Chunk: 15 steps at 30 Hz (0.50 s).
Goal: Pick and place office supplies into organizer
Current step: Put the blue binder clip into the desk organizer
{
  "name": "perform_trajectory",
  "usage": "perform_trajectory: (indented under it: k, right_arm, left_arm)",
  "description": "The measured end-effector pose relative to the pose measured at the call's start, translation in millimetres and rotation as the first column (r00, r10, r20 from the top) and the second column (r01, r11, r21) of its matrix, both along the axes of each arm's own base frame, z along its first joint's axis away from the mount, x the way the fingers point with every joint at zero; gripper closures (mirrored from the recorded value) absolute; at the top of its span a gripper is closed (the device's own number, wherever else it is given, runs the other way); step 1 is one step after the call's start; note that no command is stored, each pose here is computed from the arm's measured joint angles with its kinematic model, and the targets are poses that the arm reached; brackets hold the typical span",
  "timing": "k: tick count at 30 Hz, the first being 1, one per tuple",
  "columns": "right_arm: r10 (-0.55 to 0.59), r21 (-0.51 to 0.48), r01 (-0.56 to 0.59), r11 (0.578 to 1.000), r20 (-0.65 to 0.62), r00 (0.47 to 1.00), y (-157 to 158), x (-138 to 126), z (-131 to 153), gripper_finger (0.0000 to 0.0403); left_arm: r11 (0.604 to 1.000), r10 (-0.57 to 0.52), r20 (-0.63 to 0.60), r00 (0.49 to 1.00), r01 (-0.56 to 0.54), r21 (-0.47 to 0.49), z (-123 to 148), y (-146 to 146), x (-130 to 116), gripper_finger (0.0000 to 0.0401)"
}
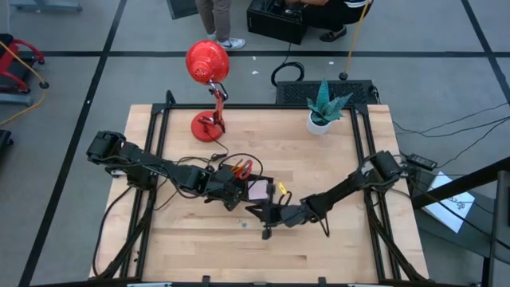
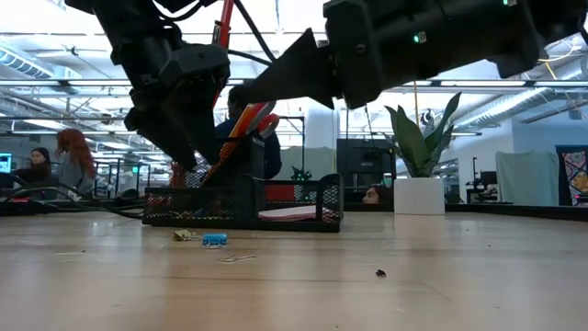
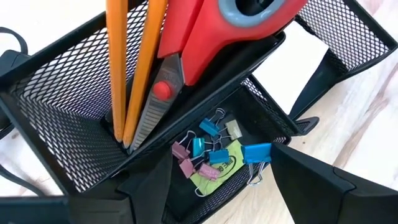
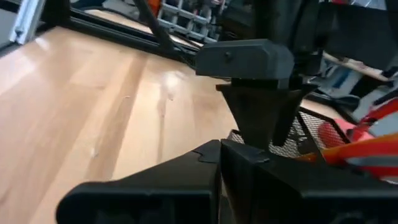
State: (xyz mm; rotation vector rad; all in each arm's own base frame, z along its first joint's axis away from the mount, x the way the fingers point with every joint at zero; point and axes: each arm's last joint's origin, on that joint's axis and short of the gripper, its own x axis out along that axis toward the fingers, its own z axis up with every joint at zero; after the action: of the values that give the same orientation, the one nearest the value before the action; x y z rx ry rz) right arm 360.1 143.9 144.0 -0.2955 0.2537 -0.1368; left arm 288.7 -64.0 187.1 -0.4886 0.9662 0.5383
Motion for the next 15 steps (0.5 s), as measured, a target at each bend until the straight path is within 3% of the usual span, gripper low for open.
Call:
perform_trajectory:
  k: [5,15]
  right_arm:
    - [-0.082,-0.033,0.083,0.996,0.019,0.996,4.0,-3.1,0.9,0.0399]
    - [-0.003,0.044,0.003,0.999,0.008,1.000,9.3,-1.9,-10.2,0.0399]
  left_arm:
    - [1.000,-0.001,0.000,1.000,0.001,0.001,0.0,0.0,0.0,0.0130]
    - [1.000,0.000,0.005,1.000,0.000,0.004,0.2,0.0,0.4,0.0130]
